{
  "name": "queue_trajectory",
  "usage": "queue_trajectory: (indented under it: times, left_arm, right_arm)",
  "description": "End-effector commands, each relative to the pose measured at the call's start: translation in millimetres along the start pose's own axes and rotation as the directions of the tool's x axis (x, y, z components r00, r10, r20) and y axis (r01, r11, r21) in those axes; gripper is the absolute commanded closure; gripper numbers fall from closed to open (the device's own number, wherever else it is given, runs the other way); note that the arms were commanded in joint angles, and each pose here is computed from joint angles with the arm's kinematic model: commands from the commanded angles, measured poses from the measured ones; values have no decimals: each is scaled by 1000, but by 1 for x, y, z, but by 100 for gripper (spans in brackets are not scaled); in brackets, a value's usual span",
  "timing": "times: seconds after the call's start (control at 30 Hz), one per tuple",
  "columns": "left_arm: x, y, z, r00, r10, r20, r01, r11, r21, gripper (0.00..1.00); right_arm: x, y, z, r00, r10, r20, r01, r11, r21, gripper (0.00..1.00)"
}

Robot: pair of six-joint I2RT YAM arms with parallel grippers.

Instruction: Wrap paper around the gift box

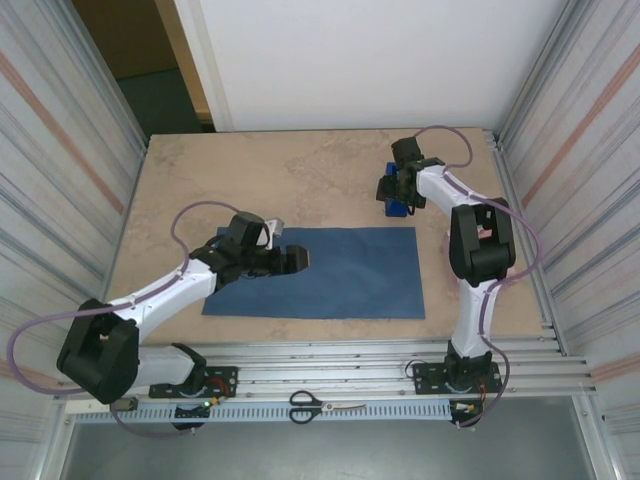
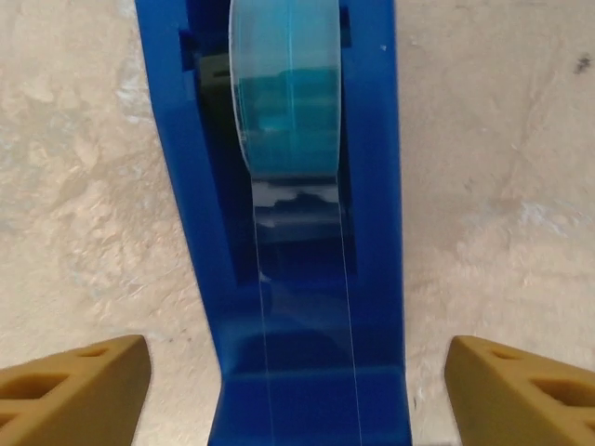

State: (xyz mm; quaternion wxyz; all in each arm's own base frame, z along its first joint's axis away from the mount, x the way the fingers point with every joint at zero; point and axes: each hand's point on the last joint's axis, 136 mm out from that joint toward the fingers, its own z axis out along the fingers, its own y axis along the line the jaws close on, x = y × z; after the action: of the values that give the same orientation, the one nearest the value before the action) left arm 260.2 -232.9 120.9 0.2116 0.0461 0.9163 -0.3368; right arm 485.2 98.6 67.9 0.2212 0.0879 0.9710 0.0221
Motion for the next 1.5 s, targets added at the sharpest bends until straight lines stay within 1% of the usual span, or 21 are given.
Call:
queue_trajectory:
  times: [0.0,0.13,0.17,0.27,0.43,0.47,0.53,0.6,0.63,0.7,0.83,0.87,0.93,1.1,1.13,1.23,1.33,1.4,1.47]
  left_arm:
    - [1,6,-5,1000,15,4,-15,1000,-25,14]
    - [1,6,-6,1000,16,4,-16,1000,-25,14]
    - [1,6,-6,1000,16,3,-16,1000,-24,14]
    - [2,8,-5,1000,13,-1,-13,1000,-27,14]
    - [3,8,-5,1000,13,-6,-13,1000,-29,14]
    - [3,9,-4,1000,14,-6,-14,999,-29,14]
    - [3,9,-4,1000,12,-8,-12,999,-31,14]
    - [2,9,-3,1000,12,-10,-13,1000,-28,14]
    - [3,9,-3,1000,11,-12,-12,1000,-27,14]
    - [2,9,-2,1000,12,-11,-12,1000,-26,14]
    - [2,9,0,1000,10,-15,-10,1000,-22,14]
    - [2,8,0,1000,11,-16,-11,1000,-21,14]
    - [2,8,1,1000,11,-19,-12,1000,-16,14]
    - [3,8,3,1000,13,-26,-14,1000,-15,13]
    - [3,8,3,999,14,-29,-14,1000,-14,13]
    - [3,8,4,999,14,-32,-14,1000,-10,14]
    - [3,8,4,999,14,-33,-14,1000,-8,13]
    - [3,7,3,999,15,-32,-15,1000,-5,13]
    - [2,6,3,999,17,-30,-17,1000,-4,13]
  right_arm:
    - [-1,4,13,998,-33,-53,32,999,-19,28]
    - [1,6,28,995,-51,-86,50,999,-13,32]
    - [1,6,30,994,-54,-90,54,998,-12,34]
    - [-1,6,35,994,-58,-89,58,998,-4,44]
    - [-8,4,31,995,-64,-72,65,998,5,64]
    - [-10,5,29,996,-64,-67,64,998,1,65]
    - [-13,7,24,996,-69,-63,68,998,-15,74]
    - [-19,8,16,996,-72,-52,71,997,-19,78]
    - [-23,9,10,996,-75,-39,74,997,-21,82]
    - [-30,12,2,998,-63,-20,62,996,-58,88]
    - [-42,26,-13,999,5,-32,-13,969,-246,90]
    - [-44,25,-14,999,21,-33,-29,965,-259,90]
    - [-48,26,-20,1000,12,-19,-17,962,-274,91]
    - [-55,25,-28,1000,13,2,-12,962,-273,91]
    - [-57,20,-30,1000,15,9,-13,969,-246,91]
    - [-65,3,-37,999,-11,47,15,995,-98,91]
    - [-67,-18,-36,998,-10,66,9,1000,20,90]
    - [-68,-29,-35,997,-12,72,7,997,78,90]
    - [-67,-34,-31,998,-10,64,4,995,101,90]
